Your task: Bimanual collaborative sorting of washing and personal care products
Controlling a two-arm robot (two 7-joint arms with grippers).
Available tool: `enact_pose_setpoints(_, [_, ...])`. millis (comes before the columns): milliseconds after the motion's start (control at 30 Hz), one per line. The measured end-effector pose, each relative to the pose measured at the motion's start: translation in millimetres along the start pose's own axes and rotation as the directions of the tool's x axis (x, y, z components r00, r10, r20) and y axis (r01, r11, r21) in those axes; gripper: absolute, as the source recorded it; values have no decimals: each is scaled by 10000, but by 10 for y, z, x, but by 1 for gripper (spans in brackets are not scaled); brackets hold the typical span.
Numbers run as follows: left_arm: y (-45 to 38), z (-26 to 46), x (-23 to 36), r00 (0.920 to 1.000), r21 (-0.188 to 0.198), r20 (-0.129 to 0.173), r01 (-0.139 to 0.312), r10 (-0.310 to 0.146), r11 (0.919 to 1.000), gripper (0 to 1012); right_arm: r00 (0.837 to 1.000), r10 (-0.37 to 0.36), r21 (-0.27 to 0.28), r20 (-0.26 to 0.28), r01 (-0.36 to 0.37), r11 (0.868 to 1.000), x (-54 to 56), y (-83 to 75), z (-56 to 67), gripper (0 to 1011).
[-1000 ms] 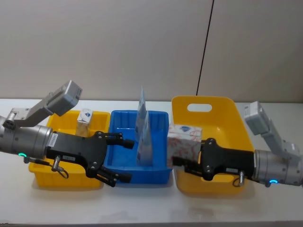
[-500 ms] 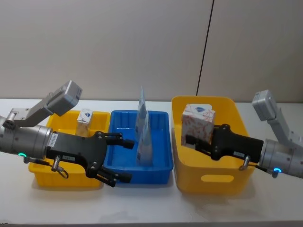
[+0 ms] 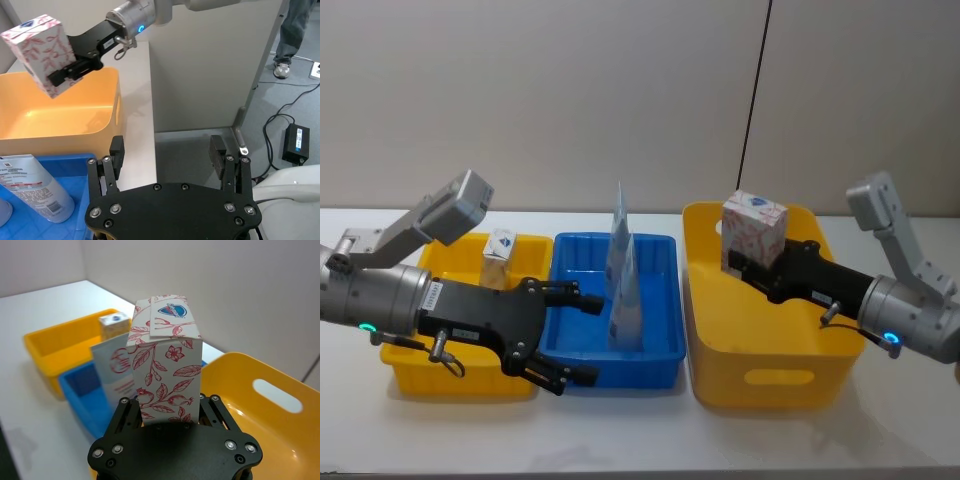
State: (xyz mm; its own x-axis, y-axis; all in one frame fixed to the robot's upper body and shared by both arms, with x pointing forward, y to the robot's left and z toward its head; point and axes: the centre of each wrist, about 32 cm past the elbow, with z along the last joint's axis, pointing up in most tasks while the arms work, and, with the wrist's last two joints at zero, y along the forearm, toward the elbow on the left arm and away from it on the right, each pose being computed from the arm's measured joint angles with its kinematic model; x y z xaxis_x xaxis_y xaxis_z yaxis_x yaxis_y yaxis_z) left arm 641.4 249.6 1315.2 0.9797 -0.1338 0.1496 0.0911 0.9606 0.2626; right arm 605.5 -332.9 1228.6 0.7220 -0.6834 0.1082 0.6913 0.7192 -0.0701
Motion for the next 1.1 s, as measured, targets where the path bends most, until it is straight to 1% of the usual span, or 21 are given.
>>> enact_pose_setpoints(33, [0,0,0,10000,0,0,0,0,10000,1001,9999,-104,-8,-3,104,9999,-2,13,1,370])
enact_pose_setpoints(67, [0,0,0,10000,1,0,0,0,10000,1001,9993,-386,-71,-28,386,9992,0,31,-11,370])
enact_pose_setpoints(200, [0,0,0,10000,0,0,0,0,10000,1001,9963,-850,-150,-94,848,9963,-8,81,-29,370])
enact_pose_setpoints(300, [0,0,0,10000,0,0,0,0,10000,1001,9891,-1466,-269,-144,1462,9889,-24,145,-46,370])
enact_pose_setpoints(367, [0,0,0,10000,1,0,0,0,10000,1001,9847,-1736,-332,-168,1730,9844,-33,174,-57,370])
enact_pose_setpoints(433, [0,0,0,10000,0,0,0,0,10000,1001,9779,-2079,-393,-196,2070,9775,-51,223,-65,370])
enact_pose_setpoints(467, [0,0,0,10000,0,0,0,0,10000,1001,9718,-2348,-457,-212,2337,9712,-61,252,-75,370])
enact_pose_setpoints(500, [0,0,0,10000,0,-1,-1,1,10000,1001,9691,-2457,-486,-221,2444,9685,-67,265,-79,371])
enact_pose_setpoints(533, [0,0,0,10000,0,0,0,0,10000,1001,9691,-2457,-486,-221,2444,9685,-67,265,-79,370])
enact_pose_setpoints(567, [0,0,0,10000,0,0,0,0,10000,1001,9626,-2698,-552,-239,2682,9618,-78,293,-91,370])
enact_pose_setpoints(600, [1,0,0,10000,1,0,-1,1,10000,1001,9595,-2804,-586,-262,2786,9586,-86,313,-98,370])
enact_pose_setpoints(633, [0,0,0,10000,1,0,1,-1,10000,1001,9524,-3035,-645,-283,3012,9514,-100,345,-106,371])
enact_pose_setpoints(700, [0,0,0,10000,0,0,-1,1,10000,1001,9442,-3281,-698,-298,3255,9430,-117,384,-109,370])
enact_pose_setpoints(733, [0,0,0,10000,0,-1,-1,1,10000,1001,9357,-3515,-760,-306,3484,9342,-131,417,-115,370])
enact_pose_setpoints(800, [0,0,0,10000,1,-1,-1,1,10000,1001,9268,-3742,-841,-327,3705,9250,-145,450,-129,370])
enact_pose_setpoints(833, [0,0,0,10000,1,-1,0,0,10000,1001,9164,-3989,-911,-325,3948,9143,-161,487,-135,370])
enact_pose_setpoints(900, [0,0,0,10000,0,0,0,0,10000,1001,9067,-4204,-960,-345,4157,9044,-180,531,-139,370])
enact_pose_setpoints(933, [0,0,0,10000,0,0,0,0,10000,1001,8961,-4425,-1025,-348,4373,8935,-197,568,-147,370])
enact_pose_setpoints(1000, [0,0,0,10000,0,-1,-1,1,10000,1001,8835,-4671,-1107,-359,4610,8805,-218,611,-159,370])
enact_pose_setpoints(1033, [0,0,0,10000,-1,0,0,0,10000,1001,8723,-4878,-1165,-350,4812,8689,-234,644,-164,370])
enact_pose_setpoints(1100, [0,0,0,10000,0,0,-1,1,10000,1001,8586,-5114,-1232,-358,5041,8548,-255,692,-170,370])
